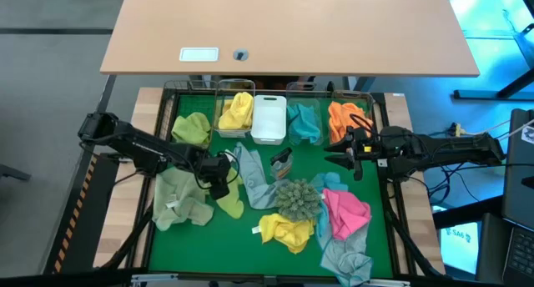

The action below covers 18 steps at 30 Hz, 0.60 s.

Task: Sort microfiber towel by color & place in baskets
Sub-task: Put the green microfiber towel into the gold wire basket

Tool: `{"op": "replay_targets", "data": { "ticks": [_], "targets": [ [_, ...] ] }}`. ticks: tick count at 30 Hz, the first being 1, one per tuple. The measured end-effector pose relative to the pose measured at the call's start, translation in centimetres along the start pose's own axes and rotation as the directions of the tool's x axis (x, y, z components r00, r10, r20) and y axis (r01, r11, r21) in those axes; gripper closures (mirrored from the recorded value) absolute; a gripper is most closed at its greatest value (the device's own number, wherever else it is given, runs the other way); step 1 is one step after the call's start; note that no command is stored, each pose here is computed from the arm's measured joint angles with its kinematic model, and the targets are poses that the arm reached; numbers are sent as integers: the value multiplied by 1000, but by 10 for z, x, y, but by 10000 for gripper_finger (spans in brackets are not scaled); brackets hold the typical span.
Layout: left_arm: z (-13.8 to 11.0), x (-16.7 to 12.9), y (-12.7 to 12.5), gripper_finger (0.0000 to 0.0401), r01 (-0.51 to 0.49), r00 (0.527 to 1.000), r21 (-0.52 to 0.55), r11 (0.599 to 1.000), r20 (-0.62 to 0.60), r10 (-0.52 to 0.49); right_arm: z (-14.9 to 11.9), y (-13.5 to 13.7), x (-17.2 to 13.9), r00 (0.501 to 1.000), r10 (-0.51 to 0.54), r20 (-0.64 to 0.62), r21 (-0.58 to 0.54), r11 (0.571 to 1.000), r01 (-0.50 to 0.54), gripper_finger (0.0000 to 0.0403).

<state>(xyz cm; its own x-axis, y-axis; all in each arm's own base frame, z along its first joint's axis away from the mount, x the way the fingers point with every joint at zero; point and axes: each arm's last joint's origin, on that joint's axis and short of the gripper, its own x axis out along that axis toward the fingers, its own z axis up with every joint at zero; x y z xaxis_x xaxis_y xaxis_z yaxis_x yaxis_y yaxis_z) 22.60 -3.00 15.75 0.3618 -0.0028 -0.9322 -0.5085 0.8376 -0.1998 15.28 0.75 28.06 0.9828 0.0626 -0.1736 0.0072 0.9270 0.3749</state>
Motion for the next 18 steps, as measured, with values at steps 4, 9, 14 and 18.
{"op": "replay_targets", "data": {
  "ticks": [4,9,14,18],
  "targets": [
    [-6,8,6,206,-24,999,2,1000,38,24,0,0,0,1000,0,0,0,1000,0,231],
    [-16,17,15,206,-73,997,10,997,40,72,0,0,0,1000,0,-1,0,1000,0,231],
    [-22,23,20,207,-92,995,13,996,34,92,0,0,0,1000,-1,-2,0,1000,1,231],
    [-22,24,20,223,-94,994,14,995,49,93,-1,0,0,1000,-2,-5,0,1000,2,231]
  ]
}}
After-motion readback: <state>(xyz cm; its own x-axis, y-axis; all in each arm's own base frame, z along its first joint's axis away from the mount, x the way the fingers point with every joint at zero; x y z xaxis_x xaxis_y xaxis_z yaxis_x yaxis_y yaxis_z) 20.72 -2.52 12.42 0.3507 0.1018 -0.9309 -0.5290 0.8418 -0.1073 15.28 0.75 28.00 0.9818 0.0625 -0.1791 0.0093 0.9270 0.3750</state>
